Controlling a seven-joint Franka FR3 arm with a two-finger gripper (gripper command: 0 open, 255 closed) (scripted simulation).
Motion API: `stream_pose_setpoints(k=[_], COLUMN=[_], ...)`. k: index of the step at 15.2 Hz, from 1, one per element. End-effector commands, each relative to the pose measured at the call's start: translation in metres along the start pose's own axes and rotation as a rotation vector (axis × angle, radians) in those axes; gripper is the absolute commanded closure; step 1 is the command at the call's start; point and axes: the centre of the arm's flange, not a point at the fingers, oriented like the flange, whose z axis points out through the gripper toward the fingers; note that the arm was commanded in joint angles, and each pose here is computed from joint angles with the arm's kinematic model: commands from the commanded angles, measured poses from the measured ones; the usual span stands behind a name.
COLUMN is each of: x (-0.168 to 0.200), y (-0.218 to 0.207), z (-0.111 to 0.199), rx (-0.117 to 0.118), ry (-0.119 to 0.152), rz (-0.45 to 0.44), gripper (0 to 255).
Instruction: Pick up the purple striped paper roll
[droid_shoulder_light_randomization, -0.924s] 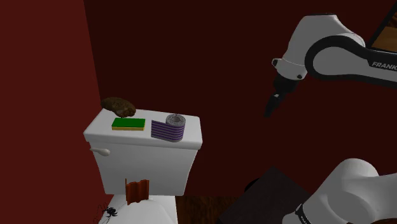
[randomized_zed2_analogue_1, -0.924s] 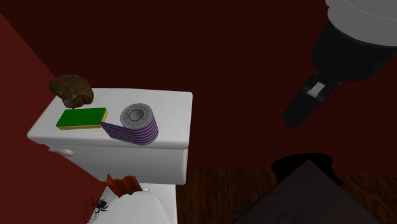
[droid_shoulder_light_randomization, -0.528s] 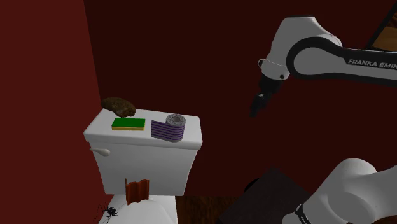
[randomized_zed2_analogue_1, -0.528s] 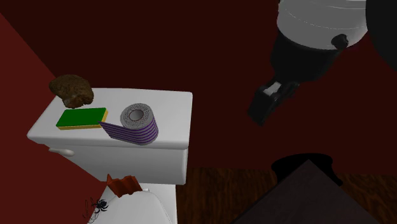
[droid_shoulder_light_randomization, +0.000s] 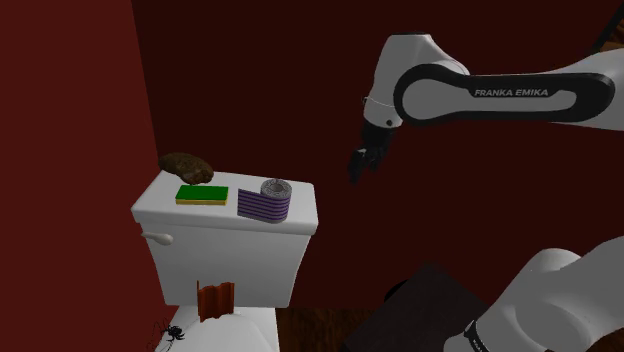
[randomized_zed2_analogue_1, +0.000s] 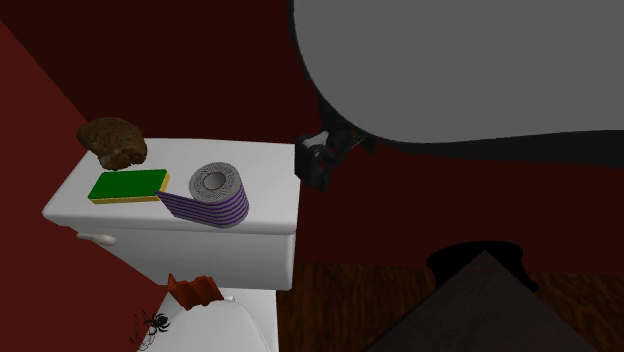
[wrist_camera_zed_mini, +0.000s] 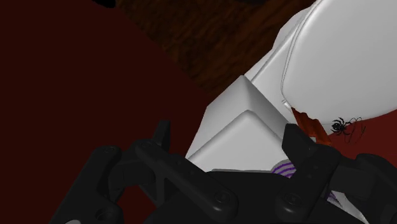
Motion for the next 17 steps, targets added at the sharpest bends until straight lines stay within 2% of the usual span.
stream_pose_setpoints(k=[1, 17], x=[0.021, 0.192], y=[-0.015, -0.118], z=[0.007, 0.054], rx=[0.010, 0.083], ry=[-0.001, -0.010], rz=[0.009, 0.076], gripper=[0, 0])
